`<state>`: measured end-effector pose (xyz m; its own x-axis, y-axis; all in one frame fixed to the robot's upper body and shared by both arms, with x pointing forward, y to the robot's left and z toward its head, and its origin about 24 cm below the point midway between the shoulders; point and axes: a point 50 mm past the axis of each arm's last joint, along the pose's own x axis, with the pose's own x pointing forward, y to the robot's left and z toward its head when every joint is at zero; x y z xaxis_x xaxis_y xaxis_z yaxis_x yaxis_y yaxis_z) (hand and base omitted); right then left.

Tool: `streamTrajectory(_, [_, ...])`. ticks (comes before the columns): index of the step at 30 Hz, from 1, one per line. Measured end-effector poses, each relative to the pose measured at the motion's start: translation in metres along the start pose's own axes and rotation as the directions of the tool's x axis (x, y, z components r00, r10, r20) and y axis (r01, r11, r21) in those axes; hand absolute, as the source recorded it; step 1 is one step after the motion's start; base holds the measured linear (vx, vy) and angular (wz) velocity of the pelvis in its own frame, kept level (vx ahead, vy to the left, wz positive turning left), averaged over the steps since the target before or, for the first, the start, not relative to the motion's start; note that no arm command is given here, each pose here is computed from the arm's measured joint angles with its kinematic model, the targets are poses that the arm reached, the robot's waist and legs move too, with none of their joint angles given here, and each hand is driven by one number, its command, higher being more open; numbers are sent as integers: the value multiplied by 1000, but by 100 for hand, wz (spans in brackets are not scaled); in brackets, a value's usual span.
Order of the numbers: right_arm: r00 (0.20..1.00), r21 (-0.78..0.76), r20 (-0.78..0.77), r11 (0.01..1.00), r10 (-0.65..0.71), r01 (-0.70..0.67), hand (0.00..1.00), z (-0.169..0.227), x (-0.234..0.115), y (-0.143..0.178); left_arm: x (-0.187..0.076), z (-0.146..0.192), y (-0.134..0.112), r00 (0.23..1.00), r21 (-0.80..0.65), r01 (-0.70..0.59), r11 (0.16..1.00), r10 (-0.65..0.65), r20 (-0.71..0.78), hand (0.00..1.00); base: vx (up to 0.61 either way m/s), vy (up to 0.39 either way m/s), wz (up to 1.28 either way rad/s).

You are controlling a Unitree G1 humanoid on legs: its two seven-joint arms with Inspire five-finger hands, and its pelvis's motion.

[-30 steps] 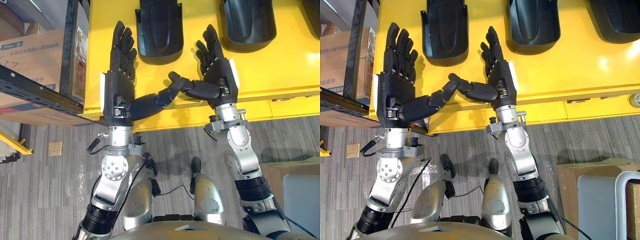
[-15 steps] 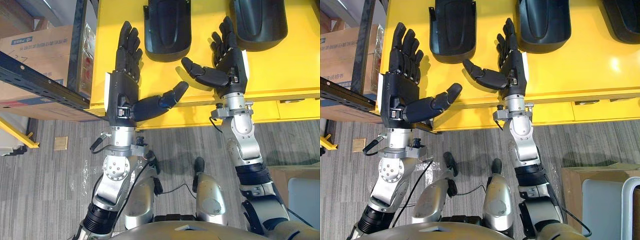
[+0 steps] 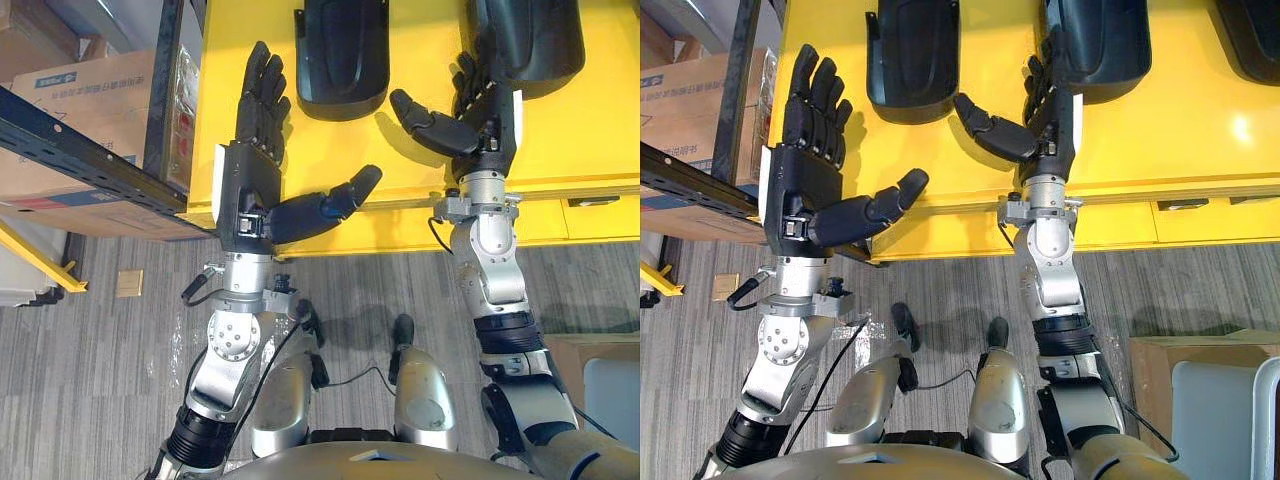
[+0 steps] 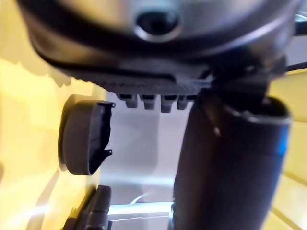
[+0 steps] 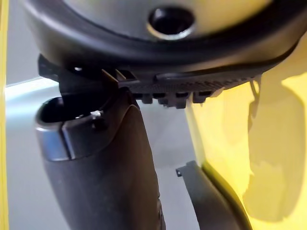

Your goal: Walk over and take three plastic housings, then place them on the shelf

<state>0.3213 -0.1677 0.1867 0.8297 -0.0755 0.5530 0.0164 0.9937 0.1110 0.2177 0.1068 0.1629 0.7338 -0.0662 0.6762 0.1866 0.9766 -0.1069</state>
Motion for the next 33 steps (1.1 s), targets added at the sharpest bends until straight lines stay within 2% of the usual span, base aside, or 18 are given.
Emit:
streamTrajectory(15, [1000,-36,3,999,14,-14,100,0,0,0,-1,-1,-3,1000,-10,12,1000,-12,-4,100,2,-2,-1])
streamTrajectory(23, [993,-71,37,992,108,-105,100,3,-2,6,-1,-1,-3,1000,-6,10,1000,-10,-4,100,0,0,0])
streamTrajectory(26, [973,-175,162,975,162,-134,100,21,-21,11,-2,-1,-3,1000,-2,7,1000,-7,-10,100,23,-3,4])
streamTrajectory(29, [949,-185,254,972,189,-144,100,36,-44,15,-5,-2,-2,1000,0,8,1000,-8,-22,100,63,-4,7])
streamTrajectory(33, [955,-154,279,986,97,-55,100,38,-76,9,-13,-4,-6,999,-5,41,999,-41,-33,100,134,-16,-3])
